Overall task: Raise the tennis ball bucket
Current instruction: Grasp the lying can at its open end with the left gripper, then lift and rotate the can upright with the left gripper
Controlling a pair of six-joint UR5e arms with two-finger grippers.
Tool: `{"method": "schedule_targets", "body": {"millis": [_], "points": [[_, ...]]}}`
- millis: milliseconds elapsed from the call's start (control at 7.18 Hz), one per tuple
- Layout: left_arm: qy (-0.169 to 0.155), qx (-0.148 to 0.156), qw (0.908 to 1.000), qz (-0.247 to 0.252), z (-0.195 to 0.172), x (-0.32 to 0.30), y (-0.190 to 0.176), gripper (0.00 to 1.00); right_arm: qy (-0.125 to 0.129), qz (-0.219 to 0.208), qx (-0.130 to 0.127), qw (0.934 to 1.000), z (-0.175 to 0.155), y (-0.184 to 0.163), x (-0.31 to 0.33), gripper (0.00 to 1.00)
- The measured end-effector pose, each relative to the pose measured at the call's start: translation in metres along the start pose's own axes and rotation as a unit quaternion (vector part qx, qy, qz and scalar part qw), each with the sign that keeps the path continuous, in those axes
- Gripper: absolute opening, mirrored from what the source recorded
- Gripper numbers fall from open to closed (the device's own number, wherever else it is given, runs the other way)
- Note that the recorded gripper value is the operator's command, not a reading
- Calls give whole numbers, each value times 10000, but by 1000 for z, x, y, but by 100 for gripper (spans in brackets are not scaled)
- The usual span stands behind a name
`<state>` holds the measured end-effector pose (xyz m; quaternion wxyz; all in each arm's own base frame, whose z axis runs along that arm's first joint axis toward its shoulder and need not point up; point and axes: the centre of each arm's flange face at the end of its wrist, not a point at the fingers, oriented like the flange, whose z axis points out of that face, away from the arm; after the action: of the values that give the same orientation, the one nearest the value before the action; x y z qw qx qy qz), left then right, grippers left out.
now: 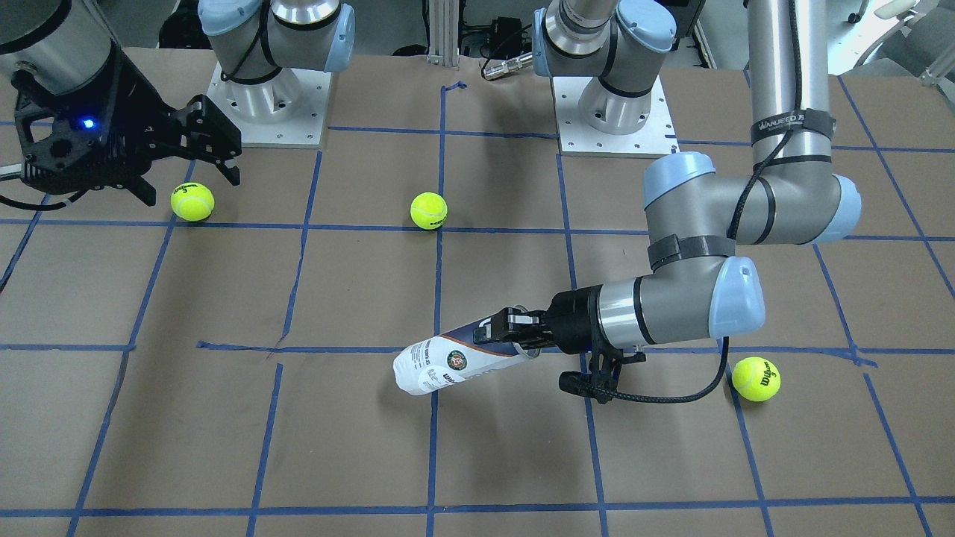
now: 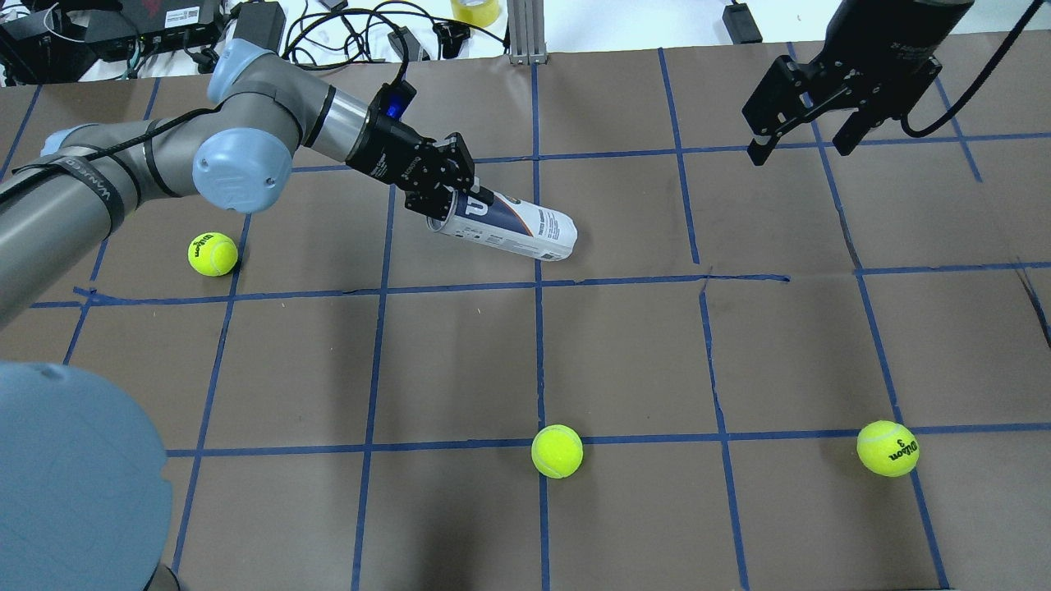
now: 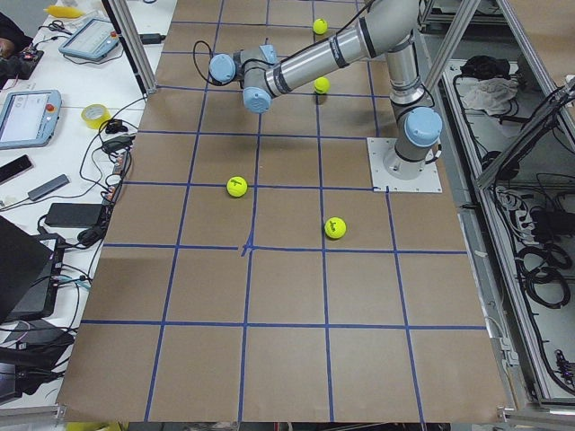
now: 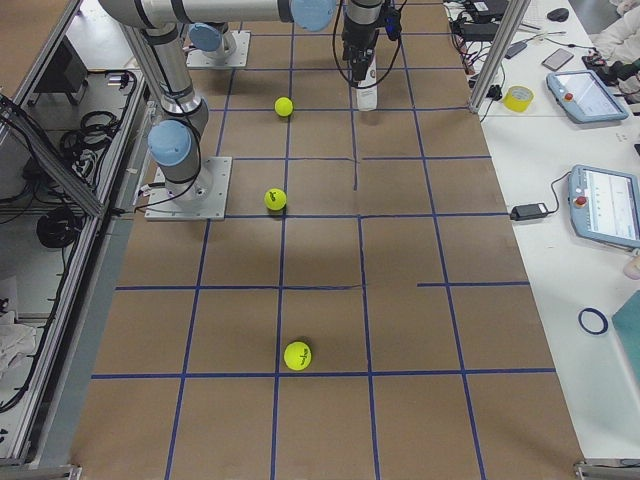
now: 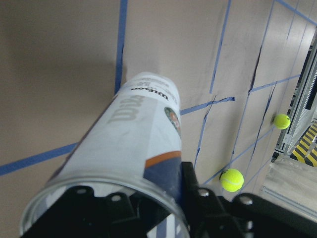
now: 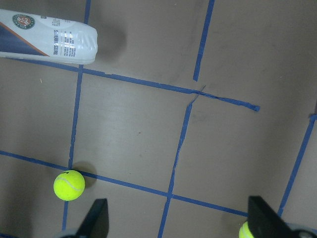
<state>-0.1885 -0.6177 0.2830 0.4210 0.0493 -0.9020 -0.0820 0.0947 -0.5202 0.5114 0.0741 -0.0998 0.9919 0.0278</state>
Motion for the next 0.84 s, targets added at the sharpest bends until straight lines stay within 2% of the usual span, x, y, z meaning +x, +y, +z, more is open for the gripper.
{"method": "schedule_targets", "body": {"millis": [139,279,418,697,836], "points": [[-215,95,9997,36,-5,27,9,0,-3,-2,-2,10000,0,0,0,100],[-692,242,9971,187,-10,56,17,0,3,-5,-7,10000,1,-1,0,100],[-1339,446,9892,404,-15,84,24,0,10,-6,-12,10000,1,-1,1,100],[-2435,783,9633,815,-17,116,32,0,2,-5,-12,10000,1,-1,0,100],[-3019,884,9435,1041,-10,123,35,0,-1,-1,-12,10000,1,-1,0,100]]}}
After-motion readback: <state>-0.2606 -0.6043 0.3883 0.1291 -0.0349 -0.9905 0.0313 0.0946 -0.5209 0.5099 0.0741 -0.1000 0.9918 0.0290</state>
